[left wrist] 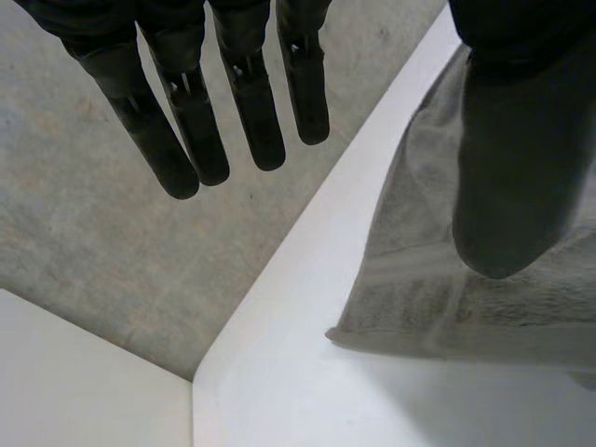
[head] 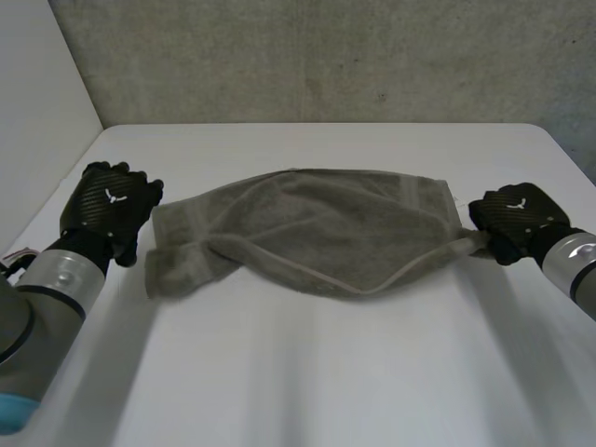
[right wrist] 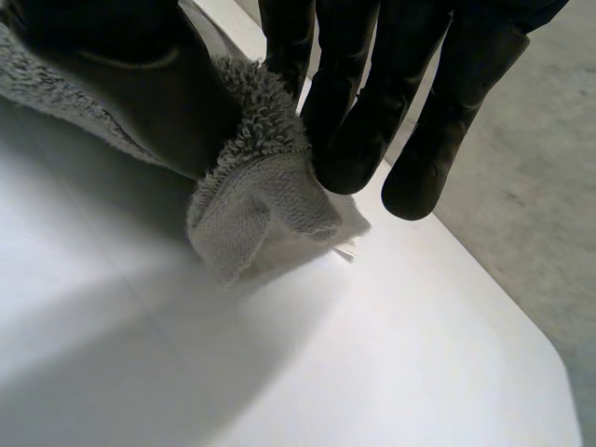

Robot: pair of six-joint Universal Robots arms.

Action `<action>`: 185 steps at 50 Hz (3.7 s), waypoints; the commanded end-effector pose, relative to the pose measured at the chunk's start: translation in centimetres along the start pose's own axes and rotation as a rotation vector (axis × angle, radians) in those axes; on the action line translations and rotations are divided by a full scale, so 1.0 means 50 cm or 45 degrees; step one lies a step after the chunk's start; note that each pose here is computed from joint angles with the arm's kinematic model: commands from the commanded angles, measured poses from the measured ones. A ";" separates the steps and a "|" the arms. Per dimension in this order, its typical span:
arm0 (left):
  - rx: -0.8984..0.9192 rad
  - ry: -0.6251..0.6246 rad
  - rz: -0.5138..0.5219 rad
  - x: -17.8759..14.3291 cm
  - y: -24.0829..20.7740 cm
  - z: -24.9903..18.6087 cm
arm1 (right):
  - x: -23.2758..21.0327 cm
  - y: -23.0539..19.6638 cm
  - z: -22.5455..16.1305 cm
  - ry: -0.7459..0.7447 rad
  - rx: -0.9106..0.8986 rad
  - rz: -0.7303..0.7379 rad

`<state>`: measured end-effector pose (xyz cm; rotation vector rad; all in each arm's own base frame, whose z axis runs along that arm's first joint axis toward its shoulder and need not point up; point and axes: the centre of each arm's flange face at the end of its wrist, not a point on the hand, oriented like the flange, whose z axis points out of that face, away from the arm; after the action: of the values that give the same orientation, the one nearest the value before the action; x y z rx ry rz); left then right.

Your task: Fold the towel.

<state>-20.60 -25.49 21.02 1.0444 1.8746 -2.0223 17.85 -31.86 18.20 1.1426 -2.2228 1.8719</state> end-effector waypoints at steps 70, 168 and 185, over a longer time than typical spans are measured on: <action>-0.520 0.234 -0.369 0.095 0.098 0.163 | 0.000 0.061 0.024 0.034 -0.085 0.012; 0.174 -0.013 -0.485 0.004 0.006 0.205 | -0.045 -0.098 0.081 0.044 0.067 -0.199; 0.210 -0.120 -0.279 -0.098 -0.044 0.047 | 0.002 -0.127 -0.068 0.139 0.066 -0.227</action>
<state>-20.71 -30.64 21.71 0.8310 1.9811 -2.2590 21.10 -30.53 21.50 1.2234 -2.0162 1.8183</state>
